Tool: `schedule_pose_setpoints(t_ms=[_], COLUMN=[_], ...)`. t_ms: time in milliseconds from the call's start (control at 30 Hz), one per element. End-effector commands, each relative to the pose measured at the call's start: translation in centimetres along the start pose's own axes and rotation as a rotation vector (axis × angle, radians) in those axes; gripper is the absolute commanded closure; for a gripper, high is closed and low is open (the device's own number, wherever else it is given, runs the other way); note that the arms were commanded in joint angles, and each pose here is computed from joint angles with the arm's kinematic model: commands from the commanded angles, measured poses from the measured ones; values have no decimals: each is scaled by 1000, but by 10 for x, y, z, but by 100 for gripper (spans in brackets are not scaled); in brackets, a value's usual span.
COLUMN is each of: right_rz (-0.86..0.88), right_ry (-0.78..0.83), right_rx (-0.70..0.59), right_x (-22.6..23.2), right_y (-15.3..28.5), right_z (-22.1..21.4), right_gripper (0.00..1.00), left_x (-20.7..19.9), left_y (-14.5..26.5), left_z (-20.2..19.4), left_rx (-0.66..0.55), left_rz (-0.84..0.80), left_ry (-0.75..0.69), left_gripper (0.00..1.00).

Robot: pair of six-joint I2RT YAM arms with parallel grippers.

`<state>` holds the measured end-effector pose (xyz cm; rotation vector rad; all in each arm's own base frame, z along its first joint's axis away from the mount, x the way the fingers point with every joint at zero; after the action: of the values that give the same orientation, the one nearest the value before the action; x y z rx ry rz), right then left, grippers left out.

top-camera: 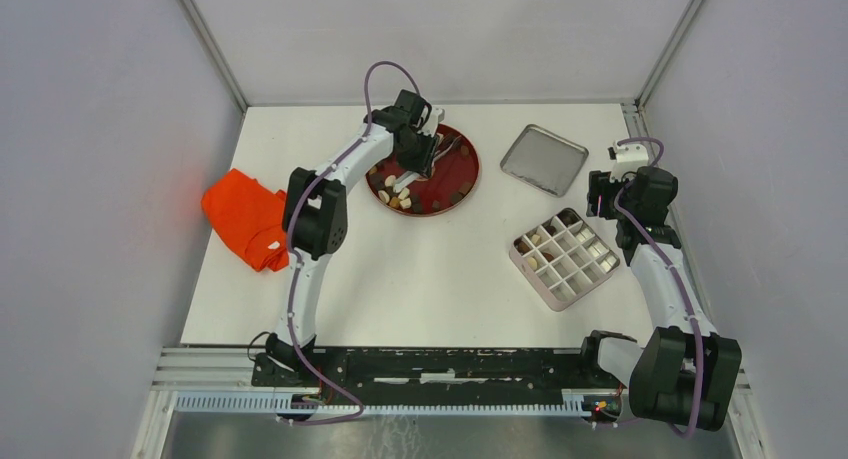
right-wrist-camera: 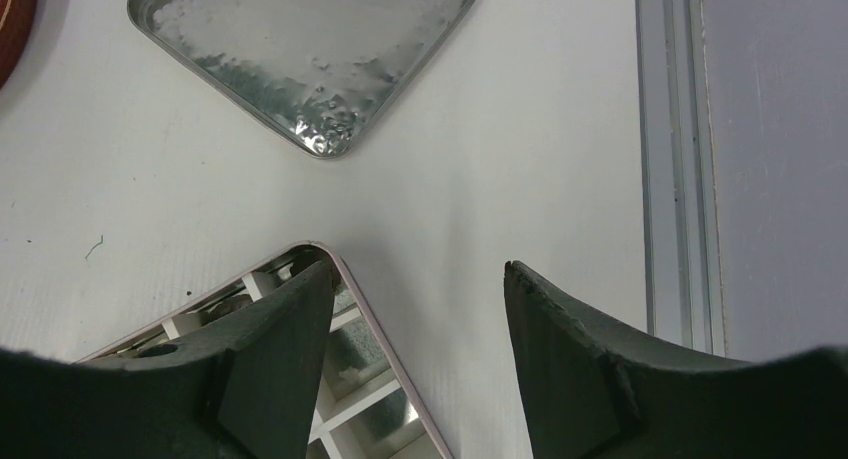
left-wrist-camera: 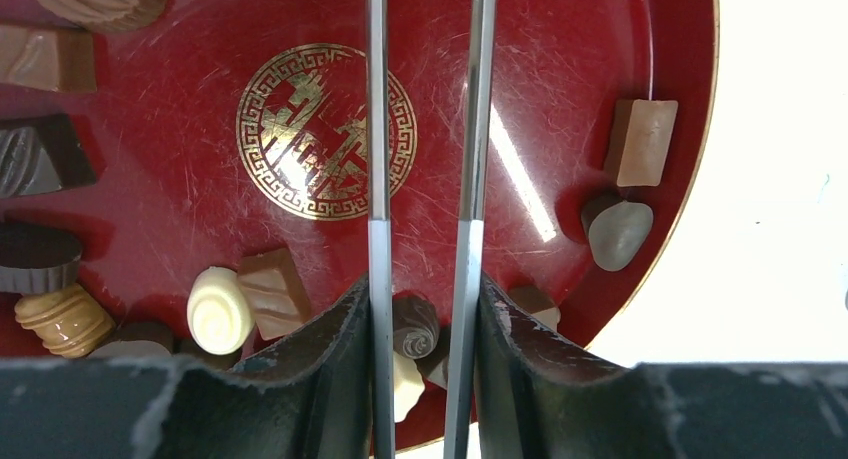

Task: Pack the chocolate
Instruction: Pick up the fake chocolate from the plate.

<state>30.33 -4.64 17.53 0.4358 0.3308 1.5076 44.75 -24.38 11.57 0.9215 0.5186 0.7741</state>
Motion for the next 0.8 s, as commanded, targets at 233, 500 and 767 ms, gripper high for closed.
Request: schedule_pose_setpoints(t_ms=[233,500,767], right_rz=[-1,0,2], right_ry=[15,15,17], right_rx=[-36,-35,-38], right_x=[0,0,1], right_y=[0,0,0], right_z=[12,12,13], right_gripper=[31,31,31], left_x=[6,7,7], left_y=[3,-5,-4], left_z=[20,22,24], left_rx=[-57,-58,-67], left_rz=[27,23,26], left_ry=[-41,-33,-8], left_gripper=[55,55,60])
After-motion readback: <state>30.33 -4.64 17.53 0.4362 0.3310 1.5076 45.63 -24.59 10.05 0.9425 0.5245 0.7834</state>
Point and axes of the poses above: each gripper's point midway between its finger pads, its own y axis back along the fingers, its own x axis along the line the jaws close on, z = x × y, the point moved 5 cm from there along y, back along the fingers, and after that the axes turned 10 degrees about -y, right-handed, at the moved point
